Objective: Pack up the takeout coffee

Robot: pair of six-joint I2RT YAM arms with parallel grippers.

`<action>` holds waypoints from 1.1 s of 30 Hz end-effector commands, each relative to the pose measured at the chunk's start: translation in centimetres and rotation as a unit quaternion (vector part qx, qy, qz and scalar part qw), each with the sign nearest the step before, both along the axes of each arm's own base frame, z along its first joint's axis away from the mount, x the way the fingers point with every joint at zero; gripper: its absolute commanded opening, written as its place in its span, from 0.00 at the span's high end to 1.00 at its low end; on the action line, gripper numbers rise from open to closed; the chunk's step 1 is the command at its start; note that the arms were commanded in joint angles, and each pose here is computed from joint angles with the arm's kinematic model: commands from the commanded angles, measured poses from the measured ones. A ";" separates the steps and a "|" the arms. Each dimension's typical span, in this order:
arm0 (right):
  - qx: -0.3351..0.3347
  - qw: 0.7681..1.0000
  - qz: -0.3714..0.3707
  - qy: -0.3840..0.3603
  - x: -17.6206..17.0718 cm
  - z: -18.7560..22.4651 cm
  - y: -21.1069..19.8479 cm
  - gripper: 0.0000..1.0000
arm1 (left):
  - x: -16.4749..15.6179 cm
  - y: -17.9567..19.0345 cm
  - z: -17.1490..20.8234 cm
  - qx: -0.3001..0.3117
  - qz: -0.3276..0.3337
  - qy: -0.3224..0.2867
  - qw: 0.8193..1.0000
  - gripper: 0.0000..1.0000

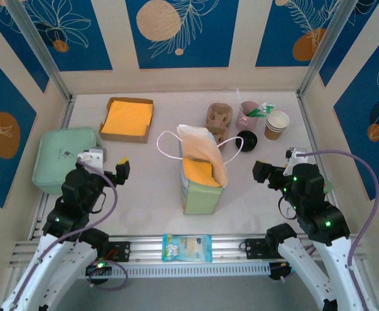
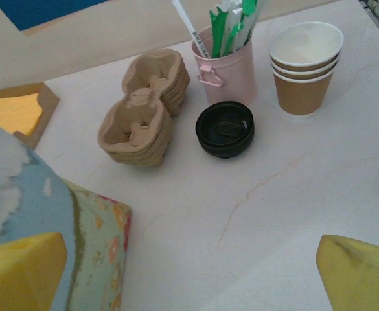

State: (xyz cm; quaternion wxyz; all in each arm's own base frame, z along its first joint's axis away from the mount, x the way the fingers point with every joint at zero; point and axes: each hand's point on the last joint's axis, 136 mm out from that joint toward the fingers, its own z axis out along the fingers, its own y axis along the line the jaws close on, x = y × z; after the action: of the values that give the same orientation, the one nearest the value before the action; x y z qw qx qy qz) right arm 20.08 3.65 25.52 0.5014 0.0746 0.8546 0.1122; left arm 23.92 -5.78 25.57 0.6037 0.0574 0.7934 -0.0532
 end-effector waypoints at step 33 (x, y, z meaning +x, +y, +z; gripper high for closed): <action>-0.107 0.988 -0.106 -0.026 3.6 -9.4 -3.8 0.01 | 1.2 6.4 -9.6 0.102 0.200 0.007 0.975 0.00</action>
State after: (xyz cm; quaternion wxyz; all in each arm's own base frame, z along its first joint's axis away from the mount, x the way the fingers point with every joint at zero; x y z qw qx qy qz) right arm 23.40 0.59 15.91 0.5202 0.1056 0.8474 -0.0065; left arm 24.85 0.69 14.61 0.5592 -0.0277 0.8144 0.1522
